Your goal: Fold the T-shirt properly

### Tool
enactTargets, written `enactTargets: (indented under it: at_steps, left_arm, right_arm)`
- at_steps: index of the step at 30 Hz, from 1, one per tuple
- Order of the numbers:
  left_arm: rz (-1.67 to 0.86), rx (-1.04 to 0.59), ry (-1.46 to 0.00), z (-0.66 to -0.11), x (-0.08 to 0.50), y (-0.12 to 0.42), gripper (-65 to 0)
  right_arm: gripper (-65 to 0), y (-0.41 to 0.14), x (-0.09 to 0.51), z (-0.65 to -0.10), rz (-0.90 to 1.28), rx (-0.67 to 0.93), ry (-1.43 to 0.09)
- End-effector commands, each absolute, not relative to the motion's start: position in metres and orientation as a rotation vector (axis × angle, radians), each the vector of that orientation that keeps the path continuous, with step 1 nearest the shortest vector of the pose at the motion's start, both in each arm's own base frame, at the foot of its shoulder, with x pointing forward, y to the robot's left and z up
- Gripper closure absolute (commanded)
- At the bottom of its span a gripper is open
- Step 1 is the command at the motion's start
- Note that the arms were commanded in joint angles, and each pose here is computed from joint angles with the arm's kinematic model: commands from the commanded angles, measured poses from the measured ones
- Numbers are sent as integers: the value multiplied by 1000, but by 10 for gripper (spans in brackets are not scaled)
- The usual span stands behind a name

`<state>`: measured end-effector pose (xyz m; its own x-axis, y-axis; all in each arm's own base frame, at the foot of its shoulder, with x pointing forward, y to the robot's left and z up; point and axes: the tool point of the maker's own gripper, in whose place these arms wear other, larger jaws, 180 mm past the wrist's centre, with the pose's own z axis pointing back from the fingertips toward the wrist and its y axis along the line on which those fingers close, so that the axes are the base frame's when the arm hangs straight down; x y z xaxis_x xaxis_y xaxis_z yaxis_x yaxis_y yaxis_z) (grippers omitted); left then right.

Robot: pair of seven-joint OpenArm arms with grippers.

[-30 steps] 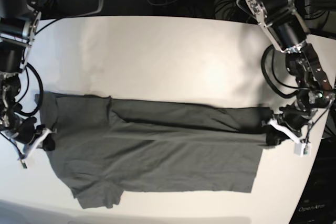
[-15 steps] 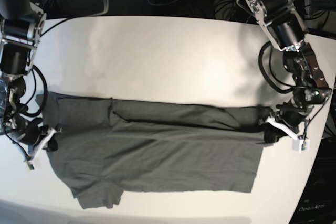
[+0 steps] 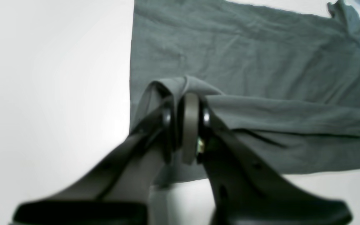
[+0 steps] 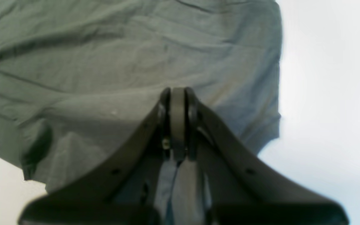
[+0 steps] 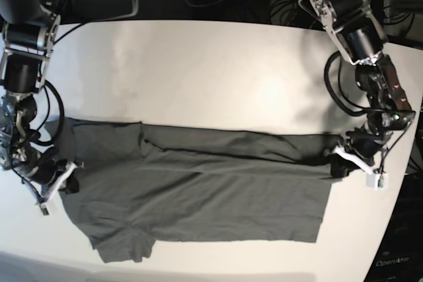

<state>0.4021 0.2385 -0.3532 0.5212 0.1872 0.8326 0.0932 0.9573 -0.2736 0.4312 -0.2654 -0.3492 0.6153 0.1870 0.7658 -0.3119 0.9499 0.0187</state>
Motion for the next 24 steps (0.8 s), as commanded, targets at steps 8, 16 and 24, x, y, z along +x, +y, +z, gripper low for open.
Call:
enactTargets:
  at_steps: [8,16,24]
  left_arm:
    - [93,-329,-1139,-337,418,243,-18]
    - [101,-331,-1173,-332,420,244,-20]
    - [102,-329,-1176,-331,421,245,-119]
  right_arm:
    - [-9,-257,441,-333,309,181,-940]
    - [-12,-252,440,-335,329,184,-930]
    - [-15,-255,441,-334,327,178,-930]
